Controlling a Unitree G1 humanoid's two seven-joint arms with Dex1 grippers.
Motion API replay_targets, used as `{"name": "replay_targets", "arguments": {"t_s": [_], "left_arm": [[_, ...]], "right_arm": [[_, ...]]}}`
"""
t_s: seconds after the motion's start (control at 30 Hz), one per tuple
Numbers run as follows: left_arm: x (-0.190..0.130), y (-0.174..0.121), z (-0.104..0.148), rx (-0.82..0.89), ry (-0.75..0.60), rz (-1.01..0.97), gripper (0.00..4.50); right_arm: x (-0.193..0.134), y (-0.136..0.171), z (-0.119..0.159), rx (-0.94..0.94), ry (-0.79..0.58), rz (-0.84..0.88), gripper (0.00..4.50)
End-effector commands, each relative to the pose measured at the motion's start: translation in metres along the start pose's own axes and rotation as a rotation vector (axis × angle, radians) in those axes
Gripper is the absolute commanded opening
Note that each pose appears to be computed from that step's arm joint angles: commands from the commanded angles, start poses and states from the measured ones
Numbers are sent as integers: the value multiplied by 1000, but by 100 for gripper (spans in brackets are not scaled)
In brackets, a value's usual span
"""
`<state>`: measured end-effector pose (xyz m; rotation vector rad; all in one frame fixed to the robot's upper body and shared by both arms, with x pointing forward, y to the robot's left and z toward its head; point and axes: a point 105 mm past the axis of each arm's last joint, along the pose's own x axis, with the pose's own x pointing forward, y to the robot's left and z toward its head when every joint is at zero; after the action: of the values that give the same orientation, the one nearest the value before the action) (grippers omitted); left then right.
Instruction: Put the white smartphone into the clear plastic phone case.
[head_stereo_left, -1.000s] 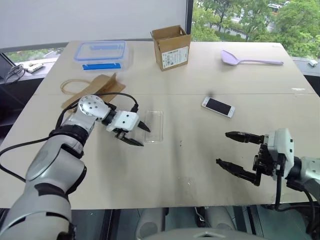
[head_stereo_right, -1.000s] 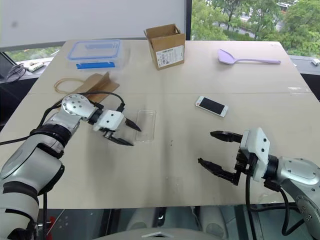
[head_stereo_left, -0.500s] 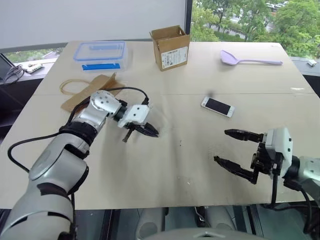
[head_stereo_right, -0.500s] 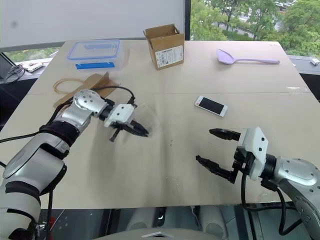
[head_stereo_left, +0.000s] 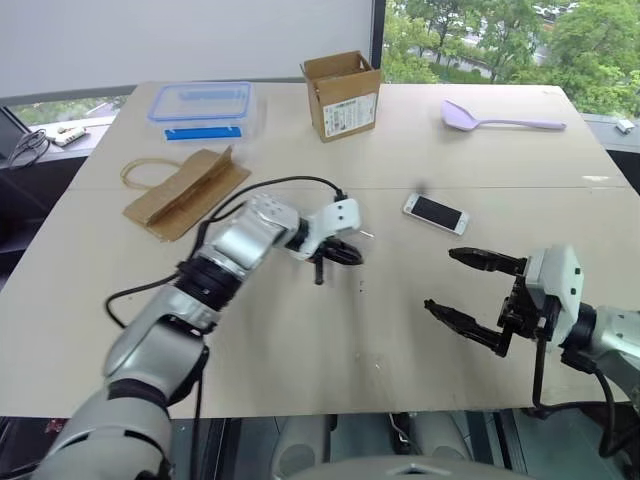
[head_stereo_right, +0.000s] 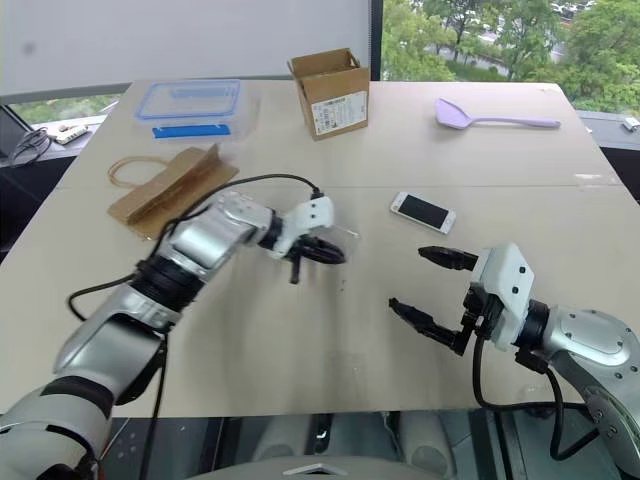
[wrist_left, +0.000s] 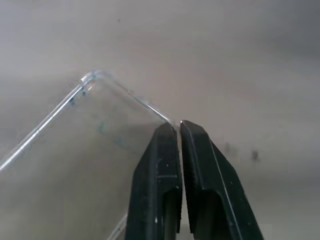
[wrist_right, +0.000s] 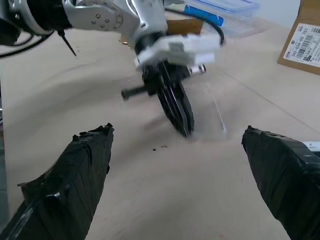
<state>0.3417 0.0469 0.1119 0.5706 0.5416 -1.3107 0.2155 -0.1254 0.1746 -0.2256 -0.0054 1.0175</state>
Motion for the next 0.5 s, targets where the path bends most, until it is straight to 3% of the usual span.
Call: {"name": "replay_targets", "arguments": {"t_s": [0.03,0.07,0.17,0.37,0.5], "left_arm": [[3,-5,13,-9,8,37,5],[9,-8,17,-14,5,34,5],[20,-13,33,-20,-41,53,89],[-2,-9,57,3,-252,98,374],[-30,7,81,174,-424,203,374]], "right_arm": [[-1,2,7,-32,-23,-11,450],[-1,2,6,-32,-22,-17,450],[-1,0,4,-40,-8,-39,450],[-1,2,4,-22,-2,-58,450],[3,0,6,-16,-14,-59,450]]}}
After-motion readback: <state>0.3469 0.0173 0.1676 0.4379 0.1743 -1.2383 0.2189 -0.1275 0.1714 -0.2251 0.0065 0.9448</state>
